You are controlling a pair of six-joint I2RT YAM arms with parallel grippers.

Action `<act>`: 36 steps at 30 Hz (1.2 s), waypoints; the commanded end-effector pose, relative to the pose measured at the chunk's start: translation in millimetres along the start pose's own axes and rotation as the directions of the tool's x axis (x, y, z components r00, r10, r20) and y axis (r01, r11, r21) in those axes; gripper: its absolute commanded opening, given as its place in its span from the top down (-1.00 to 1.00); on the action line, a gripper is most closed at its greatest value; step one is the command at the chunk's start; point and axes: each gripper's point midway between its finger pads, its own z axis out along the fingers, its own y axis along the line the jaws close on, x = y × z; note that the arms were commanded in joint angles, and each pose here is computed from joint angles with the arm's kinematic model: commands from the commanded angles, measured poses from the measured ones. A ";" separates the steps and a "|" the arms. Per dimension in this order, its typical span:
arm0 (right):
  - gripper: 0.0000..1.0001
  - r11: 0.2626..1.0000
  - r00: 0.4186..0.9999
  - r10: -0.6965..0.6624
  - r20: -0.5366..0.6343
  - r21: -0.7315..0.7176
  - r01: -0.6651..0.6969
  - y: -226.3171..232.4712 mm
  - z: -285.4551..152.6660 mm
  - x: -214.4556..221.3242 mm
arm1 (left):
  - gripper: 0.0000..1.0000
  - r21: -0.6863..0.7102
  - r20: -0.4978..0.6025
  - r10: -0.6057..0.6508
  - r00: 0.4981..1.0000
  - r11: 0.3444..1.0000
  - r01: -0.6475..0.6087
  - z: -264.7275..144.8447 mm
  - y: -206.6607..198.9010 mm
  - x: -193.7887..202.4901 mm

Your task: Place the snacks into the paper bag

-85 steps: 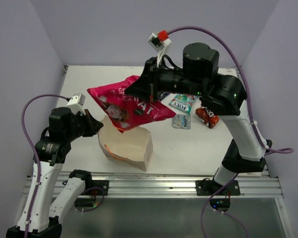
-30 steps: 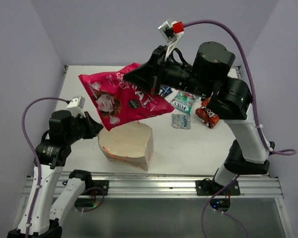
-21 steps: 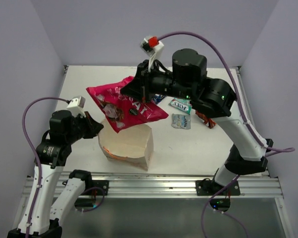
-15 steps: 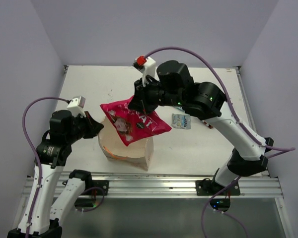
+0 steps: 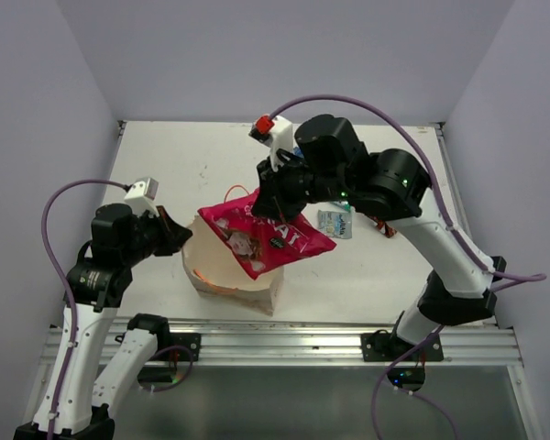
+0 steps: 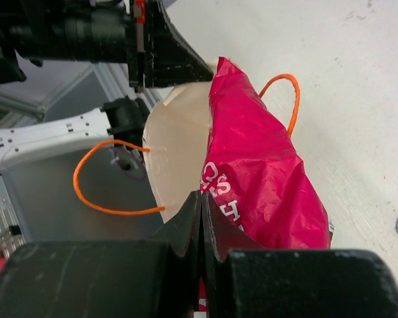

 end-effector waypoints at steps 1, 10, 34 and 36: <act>1.00 0.997 0.992 -0.050 -0.117 -0.068 0.043 12.0 22.1 22.8 | 1.00 0.022 0.003 0.009 1.000 1.000 -0.010 -0.5 -3.2 0.7; 1.00 0.992 0.979 -0.098 -0.179 -0.099 0.081 18.8 56.3 33.0 | 1.00 0.036 0.019 0.018 1.000 0.999 -0.019 -5.5 -7.4 -1.8; -0.88 0.350 0.930 0.236 0.282 0.868 -0.352 -342.2 -100.1 75.2 | 1.00 0.028 0.025 0.006 1.000 1.000 -0.007 -6.8 -7.6 -4.6; -0.87 0.314 0.912 0.315 0.264 0.878 -0.362 -368.5 -82.9 113.5 | 1.00 0.024 0.031 0.007 1.000 1.000 -0.007 -7.7 -7.0 -5.5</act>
